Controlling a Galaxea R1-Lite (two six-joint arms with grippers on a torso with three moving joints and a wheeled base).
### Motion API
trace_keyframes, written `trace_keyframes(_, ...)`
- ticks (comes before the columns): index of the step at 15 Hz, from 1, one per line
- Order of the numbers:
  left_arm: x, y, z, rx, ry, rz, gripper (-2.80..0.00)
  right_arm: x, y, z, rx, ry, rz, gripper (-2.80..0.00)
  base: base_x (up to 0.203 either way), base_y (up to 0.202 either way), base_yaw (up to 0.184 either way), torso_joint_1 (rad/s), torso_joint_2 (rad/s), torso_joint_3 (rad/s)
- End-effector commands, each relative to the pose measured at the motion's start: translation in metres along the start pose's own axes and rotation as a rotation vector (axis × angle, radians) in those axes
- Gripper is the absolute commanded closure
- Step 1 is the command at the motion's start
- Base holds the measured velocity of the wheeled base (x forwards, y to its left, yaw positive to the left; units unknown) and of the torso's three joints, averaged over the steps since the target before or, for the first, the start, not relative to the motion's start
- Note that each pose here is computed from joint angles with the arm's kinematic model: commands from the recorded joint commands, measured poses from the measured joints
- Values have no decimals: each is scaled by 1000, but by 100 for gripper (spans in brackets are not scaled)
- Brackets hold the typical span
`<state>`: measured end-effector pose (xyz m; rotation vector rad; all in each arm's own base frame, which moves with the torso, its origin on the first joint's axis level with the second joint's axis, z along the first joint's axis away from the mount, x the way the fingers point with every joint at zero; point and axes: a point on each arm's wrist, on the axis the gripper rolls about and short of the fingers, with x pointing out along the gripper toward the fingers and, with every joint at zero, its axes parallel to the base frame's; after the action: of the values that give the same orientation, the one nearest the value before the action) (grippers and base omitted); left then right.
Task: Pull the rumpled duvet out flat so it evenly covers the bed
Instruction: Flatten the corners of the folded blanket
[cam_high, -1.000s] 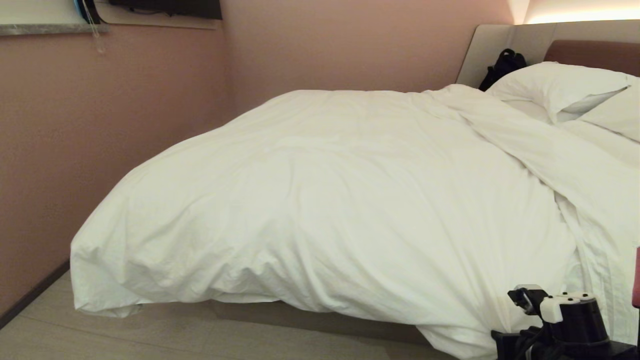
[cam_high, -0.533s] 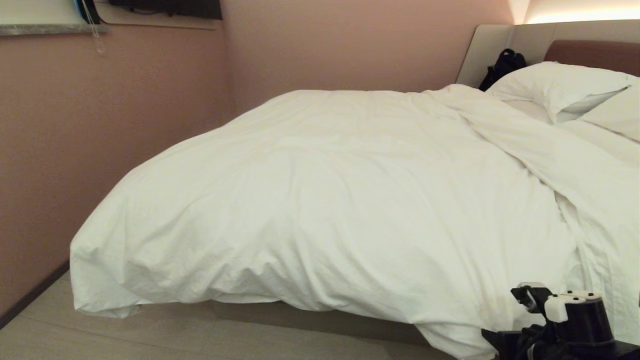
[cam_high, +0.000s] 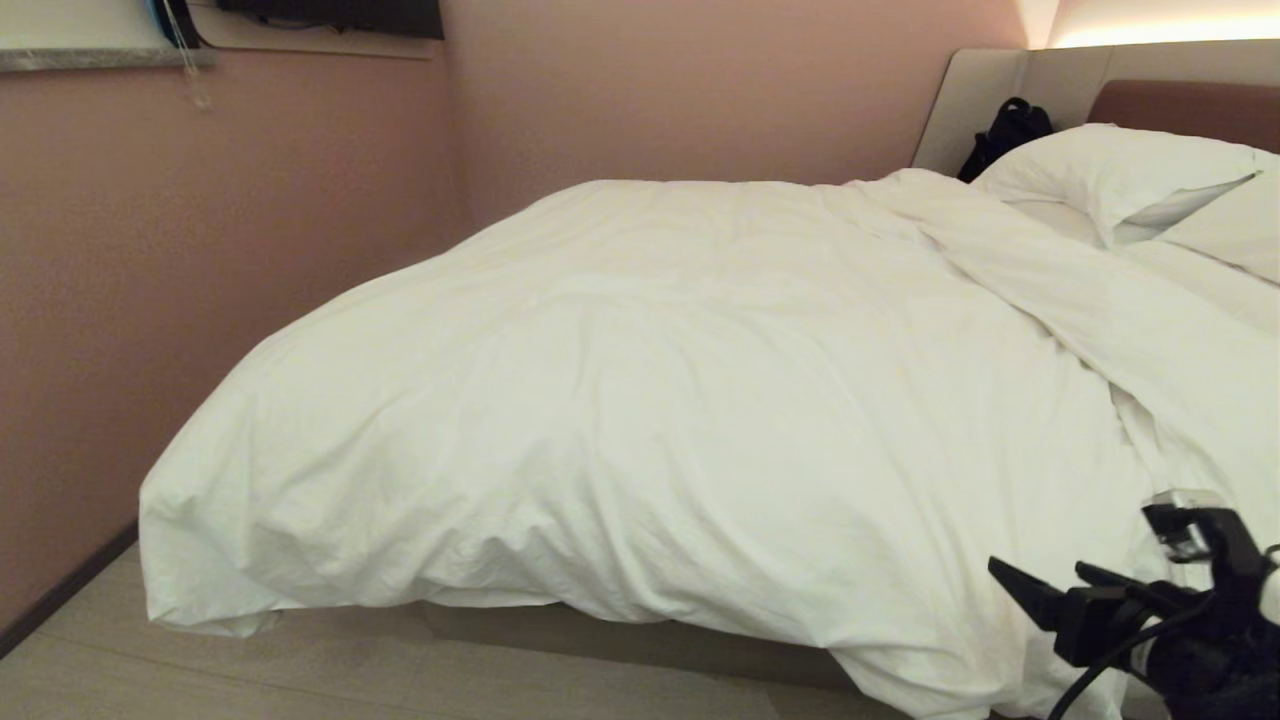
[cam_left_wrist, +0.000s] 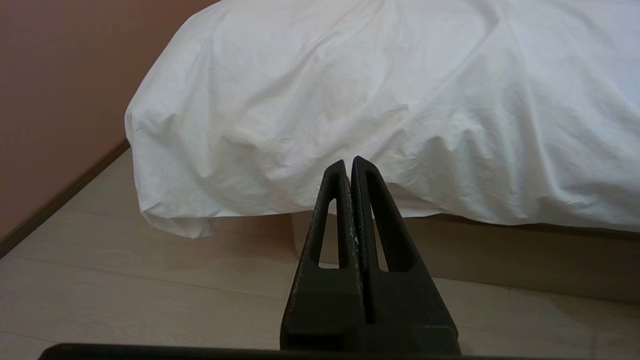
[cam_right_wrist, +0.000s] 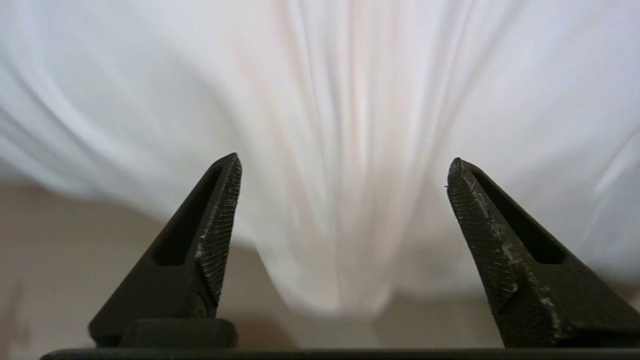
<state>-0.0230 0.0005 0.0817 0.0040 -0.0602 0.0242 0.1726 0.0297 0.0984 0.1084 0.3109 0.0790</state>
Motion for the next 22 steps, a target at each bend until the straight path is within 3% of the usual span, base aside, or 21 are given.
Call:
trace_keyframes(1,0,0,0,0,-1,1,0,-28,2,31,18,-204,24,-280,0,0,0,0,0,0)
trace_keyframes(2,0,0,0,0,-1,2,0,-32,3,45,23,-236,6,-280,0,0,0,0,0,0)
trace_keyframes(4,0,0,0,0,-1,1,0,-27,4,57,28,-143,-59,-280,0,0,0,0,0,0)
trace_keyframes(5,0,0,0,0,-1,1,0,-24,4,63,61,-111,-95,0,0,0,0,0,0,0)
trace_keyframes(7,0,0,0,0,-1,1,0,-9,5,69,143,-42,-165,0,0,0,0,0,0,0)
trace_keyframes(12,0,0,0,0,-1,2,0,37,2,32,129,228,-243,0,0,0,0,0,0,0)
trace_keyframes(14,0,0,0,0,-1,1,0,54,1,18,161,300,-267,0,0,0,0,0,0,0)
trace_keyframes(18,0,0,0,0,-1,1,0,82,0,-4,195,349,-285,0,0,0,0,0,0,0)
trace_keyframes(22,0,0,0,0,-1,1,0,112,-2,-46,186,397,-294,0,0,0,0,0,0,0)
